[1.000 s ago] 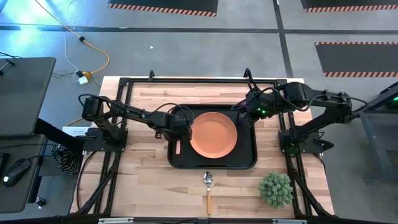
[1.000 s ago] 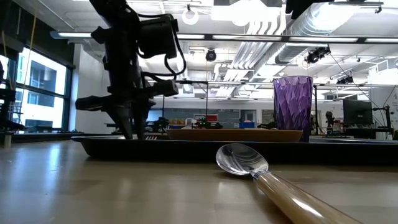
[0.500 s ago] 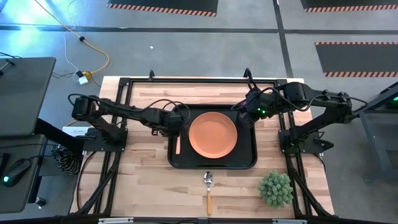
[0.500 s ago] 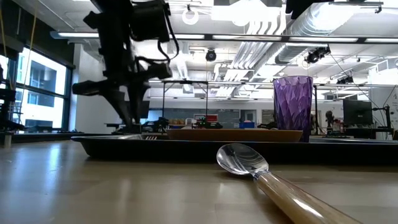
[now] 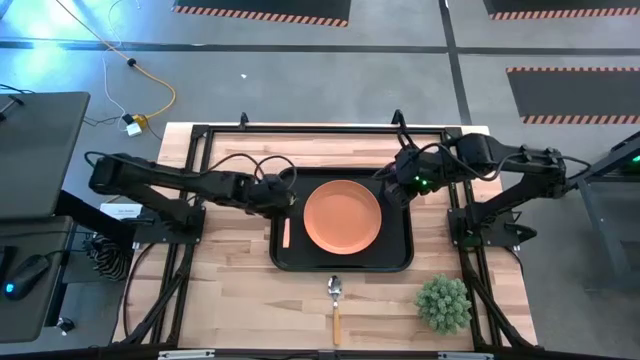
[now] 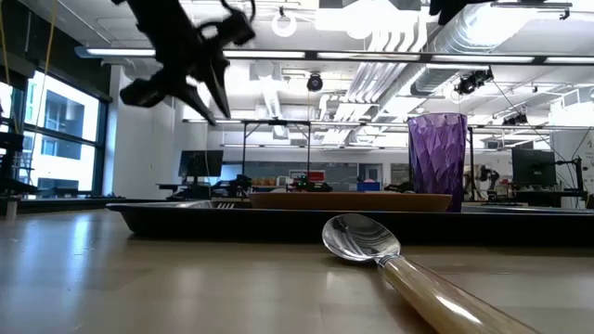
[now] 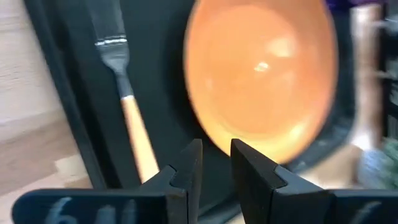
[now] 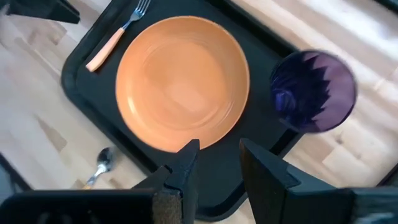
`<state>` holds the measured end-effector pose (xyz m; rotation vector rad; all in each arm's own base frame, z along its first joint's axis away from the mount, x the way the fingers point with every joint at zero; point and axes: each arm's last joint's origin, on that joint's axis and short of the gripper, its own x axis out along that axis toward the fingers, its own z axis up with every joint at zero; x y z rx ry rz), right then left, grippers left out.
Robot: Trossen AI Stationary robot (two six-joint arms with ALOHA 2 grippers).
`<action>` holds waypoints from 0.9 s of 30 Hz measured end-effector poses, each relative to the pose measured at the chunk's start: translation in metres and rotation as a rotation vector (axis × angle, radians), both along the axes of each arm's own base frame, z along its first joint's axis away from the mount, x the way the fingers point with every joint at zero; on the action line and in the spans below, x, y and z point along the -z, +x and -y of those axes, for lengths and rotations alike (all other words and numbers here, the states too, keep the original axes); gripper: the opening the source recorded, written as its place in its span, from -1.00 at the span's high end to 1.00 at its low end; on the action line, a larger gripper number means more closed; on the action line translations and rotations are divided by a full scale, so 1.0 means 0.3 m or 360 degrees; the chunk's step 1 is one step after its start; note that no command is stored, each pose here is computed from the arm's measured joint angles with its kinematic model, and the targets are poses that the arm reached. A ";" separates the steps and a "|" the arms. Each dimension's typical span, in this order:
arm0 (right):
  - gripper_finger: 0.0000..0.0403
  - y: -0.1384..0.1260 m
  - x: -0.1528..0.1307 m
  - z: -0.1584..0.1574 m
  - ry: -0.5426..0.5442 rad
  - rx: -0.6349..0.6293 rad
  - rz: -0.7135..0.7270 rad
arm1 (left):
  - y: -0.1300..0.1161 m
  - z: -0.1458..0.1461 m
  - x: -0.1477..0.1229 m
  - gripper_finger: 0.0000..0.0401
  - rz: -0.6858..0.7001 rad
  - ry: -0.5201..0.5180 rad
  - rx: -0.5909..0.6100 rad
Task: Pick and place plate/cup/fork/spoon on tray
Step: Put the yellow spoon on the black tray between the orange fork and orange plate
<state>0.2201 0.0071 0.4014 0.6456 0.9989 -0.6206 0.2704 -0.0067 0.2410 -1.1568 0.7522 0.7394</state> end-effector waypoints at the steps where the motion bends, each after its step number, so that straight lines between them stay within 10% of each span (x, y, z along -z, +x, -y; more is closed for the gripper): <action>1: 0.47 0.000 0.000 -0.006 0.0020 0.0009 0.0004 | -0.006 0.006 -0.014 0.62 0.0033 0.0010 0.0026; 27: 0.47 0.169 -0.051 -0.328 0.0338 0.0090 0.0908 | -0.265 0.121 -0.296 0.62 0.0628 0.0347 0.0758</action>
